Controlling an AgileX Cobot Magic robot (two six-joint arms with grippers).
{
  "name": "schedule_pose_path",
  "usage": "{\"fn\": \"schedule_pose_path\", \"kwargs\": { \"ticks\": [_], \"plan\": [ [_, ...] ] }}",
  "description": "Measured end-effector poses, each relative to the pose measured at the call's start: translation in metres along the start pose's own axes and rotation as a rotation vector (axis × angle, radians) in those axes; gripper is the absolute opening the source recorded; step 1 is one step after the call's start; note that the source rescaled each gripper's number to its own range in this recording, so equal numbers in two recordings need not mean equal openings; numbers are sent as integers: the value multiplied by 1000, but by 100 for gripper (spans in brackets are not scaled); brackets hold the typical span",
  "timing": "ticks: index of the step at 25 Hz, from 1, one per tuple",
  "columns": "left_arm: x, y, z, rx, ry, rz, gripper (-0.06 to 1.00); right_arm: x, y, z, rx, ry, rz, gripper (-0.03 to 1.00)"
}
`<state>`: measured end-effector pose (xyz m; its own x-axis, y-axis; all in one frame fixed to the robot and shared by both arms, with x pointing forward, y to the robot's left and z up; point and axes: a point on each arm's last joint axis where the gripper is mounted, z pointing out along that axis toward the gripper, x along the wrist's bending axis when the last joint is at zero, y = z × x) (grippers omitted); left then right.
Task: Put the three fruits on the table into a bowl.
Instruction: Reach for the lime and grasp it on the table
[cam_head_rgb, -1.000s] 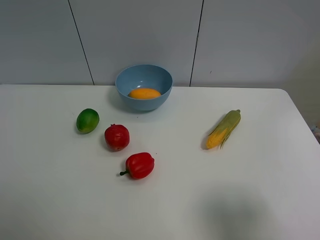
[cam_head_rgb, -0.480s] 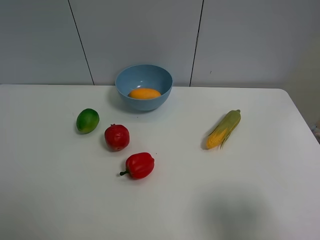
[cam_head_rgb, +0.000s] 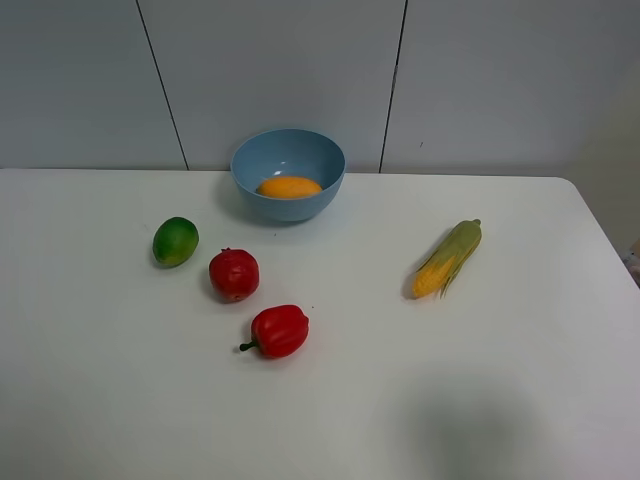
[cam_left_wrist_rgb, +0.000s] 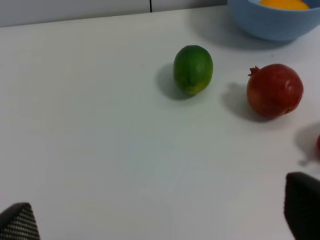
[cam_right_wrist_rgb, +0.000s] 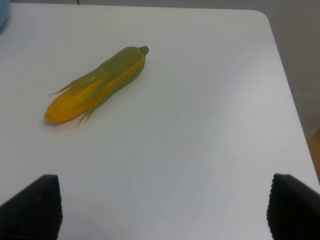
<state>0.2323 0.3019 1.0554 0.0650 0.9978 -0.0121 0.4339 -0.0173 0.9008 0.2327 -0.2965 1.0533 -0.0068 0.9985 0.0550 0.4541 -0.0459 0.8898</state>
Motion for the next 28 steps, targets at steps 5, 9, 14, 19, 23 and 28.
{"fn": "schedule_pose_path", "kwargs": {
  "ticks": [5, 9, 14, 19, 23, 28],
  "plan": [
    [0, 0, 0, 0, 0, 0, 100, 0, 0, 0, 0, 0, 0, 42],
    [0, 3, 3, 18, 0, 0, 100, 0, 0, 0, 0, 0, 0, 42],
    [0, 40, 15, 15, 8, 6, 100, 0, 0, 0, 0, 0, 0, 42],
    [-1, 91, 39, -80, 6, 10, 100, 0, 0, 0, 0, 0, 0, 42],
    [-1, 111, 79, -67, 5, 11, 100, 0, 0, 0, 0, 0, 0, 42],
    [-3, 116, 138, 25, -11, -23, 100, 0, 0, 0, 0, 0, 0, 42]
  ]
}}
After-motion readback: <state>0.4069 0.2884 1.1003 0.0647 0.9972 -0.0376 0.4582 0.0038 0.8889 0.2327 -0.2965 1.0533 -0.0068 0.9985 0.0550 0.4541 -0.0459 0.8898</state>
